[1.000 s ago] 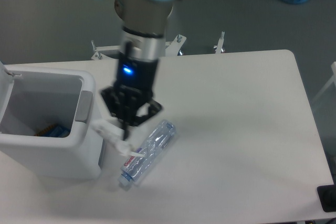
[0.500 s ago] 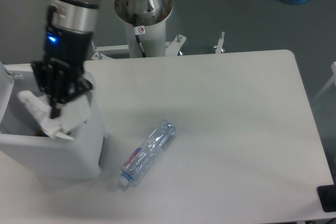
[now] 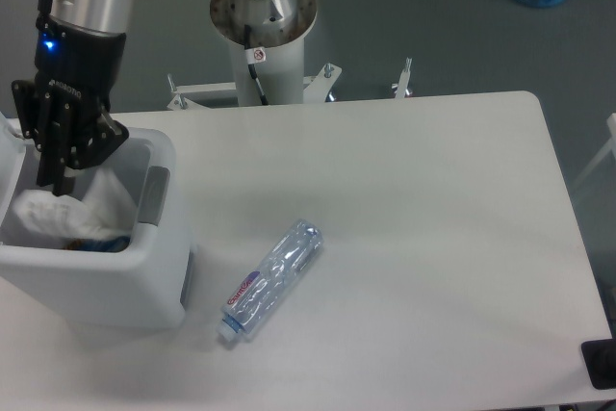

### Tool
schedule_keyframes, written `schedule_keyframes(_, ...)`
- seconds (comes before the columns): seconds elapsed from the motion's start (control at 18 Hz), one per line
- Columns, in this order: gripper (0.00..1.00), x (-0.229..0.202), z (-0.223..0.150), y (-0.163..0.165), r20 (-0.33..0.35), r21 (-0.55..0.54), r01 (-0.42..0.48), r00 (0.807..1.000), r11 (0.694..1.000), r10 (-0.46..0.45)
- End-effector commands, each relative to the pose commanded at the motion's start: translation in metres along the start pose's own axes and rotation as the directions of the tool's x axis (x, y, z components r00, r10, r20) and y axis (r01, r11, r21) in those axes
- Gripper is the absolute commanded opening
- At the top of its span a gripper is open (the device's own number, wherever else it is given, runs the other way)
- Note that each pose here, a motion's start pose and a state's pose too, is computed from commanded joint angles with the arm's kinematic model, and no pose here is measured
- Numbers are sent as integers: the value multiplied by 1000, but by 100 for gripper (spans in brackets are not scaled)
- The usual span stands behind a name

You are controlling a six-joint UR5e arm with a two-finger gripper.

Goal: Place the trash in the trash can
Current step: 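Open the gripper to release the tissue into the bin, then move the open gripper over the clear plastic water bottle and lower it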

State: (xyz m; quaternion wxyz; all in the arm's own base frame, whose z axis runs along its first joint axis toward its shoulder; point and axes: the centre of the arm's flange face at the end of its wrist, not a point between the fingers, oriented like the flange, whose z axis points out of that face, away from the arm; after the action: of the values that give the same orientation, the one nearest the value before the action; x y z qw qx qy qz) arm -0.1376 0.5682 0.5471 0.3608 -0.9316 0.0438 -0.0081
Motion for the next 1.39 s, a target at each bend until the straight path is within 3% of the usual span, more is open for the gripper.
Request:
schedule_keyframes(0.17, 100, -72, -12, 16, 74, 8, 120, 990, 993, -121)
schedule_keyframes(0.33, 100, -161, 3, 51, 133, -19, 248, 961, 968, -244)
schedule_keyframes(0.61, 100, -240, 57, 123, 147, -126, 373, 923, 919, -355)
schedule_keyframes(0.83, 100, -256, 106, 154, 114, -219, 374, 927, 901, -357)
schedule_keyframes(1.11, 100, -253, 175, 201, 63, -387, 301, 952, 871, -301)
schedule_keyframes(1.39, 100, -229, 215, 203, -44, -455, 177, 975, 873, -220)
